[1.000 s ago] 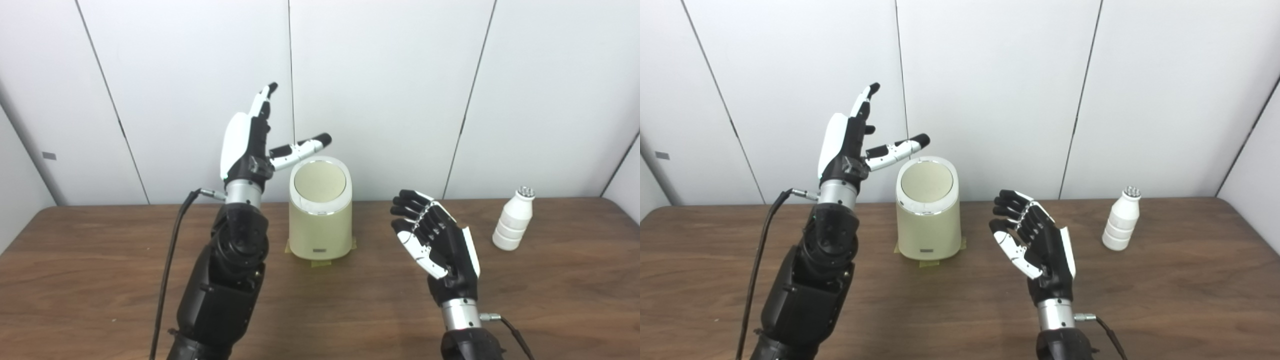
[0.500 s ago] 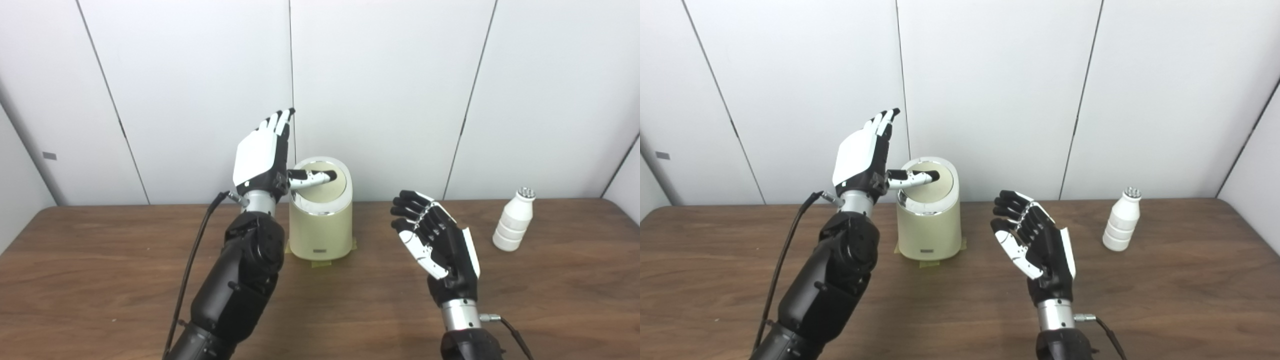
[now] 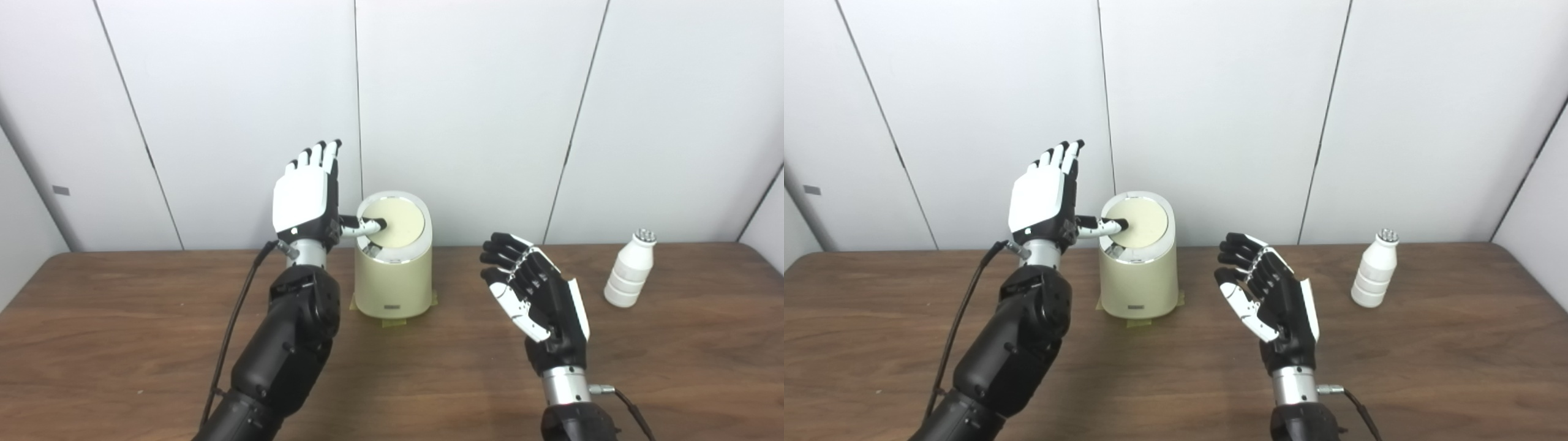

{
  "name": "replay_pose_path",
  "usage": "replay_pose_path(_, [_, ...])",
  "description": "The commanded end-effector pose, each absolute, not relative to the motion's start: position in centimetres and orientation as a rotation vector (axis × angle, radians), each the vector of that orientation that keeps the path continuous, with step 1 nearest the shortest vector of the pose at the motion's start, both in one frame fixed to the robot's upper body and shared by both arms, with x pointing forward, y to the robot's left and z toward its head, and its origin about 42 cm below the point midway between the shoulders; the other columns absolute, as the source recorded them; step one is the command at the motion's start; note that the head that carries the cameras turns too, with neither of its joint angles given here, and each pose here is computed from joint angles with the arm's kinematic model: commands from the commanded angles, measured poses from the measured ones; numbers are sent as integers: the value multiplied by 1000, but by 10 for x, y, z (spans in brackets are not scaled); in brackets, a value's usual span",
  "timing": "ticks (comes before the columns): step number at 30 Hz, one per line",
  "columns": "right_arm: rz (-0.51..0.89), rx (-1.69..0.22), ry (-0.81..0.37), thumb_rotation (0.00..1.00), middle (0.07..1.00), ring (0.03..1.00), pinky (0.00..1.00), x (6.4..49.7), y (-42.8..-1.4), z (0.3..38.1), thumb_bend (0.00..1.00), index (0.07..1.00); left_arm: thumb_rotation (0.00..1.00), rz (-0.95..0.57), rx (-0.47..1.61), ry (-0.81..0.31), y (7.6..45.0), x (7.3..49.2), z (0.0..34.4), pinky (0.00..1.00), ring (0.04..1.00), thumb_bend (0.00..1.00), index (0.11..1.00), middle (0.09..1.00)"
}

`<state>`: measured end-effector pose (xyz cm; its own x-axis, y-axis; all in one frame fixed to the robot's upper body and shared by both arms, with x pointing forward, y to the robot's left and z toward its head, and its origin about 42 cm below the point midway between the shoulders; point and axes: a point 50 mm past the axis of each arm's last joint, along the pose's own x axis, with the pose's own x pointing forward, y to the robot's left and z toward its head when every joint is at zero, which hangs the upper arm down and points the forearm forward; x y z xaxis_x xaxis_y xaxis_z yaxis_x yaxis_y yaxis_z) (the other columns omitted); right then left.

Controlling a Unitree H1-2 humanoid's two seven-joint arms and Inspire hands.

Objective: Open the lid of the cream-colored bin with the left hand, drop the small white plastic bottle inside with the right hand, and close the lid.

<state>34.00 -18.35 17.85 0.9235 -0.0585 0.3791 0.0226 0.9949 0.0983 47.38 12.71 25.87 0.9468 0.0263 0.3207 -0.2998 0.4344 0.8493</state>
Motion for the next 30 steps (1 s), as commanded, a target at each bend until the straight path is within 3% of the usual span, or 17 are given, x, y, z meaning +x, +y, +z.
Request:
replay_pose_path(1, [-38, 93, -472, 281, 692, 682, 595, 342, -182, 198, 264, 679, 283, 277, 1121, -377, 121, 481, 288, 1000, 1000, 914, 999, 1000])
replay_pose_path(12, [-36, 112, -474, 294, 692, 681, 588, 342, -177, 200, 272, 678, 361, 293, 1242, -361, 127, 488, 273, 1000, 1000, 982, 1000, 1000])
replay_pose_path(21, [-29, 109, -475, 279, 689, 677, 588, 342, -174, 203, 263, 677, 235, 364, 1576, -538, 131, 488, 276, 1000, 1000, 1000, 1000, 1000])
replay_pose_path(30, [-31, 112, -474, 275, 688, 678, 588, 344, -172, 203, 264, 675, 211, 369, 1646, -571, 139, 488, 281, 1000, 1000, 1000, 1000, 1000])
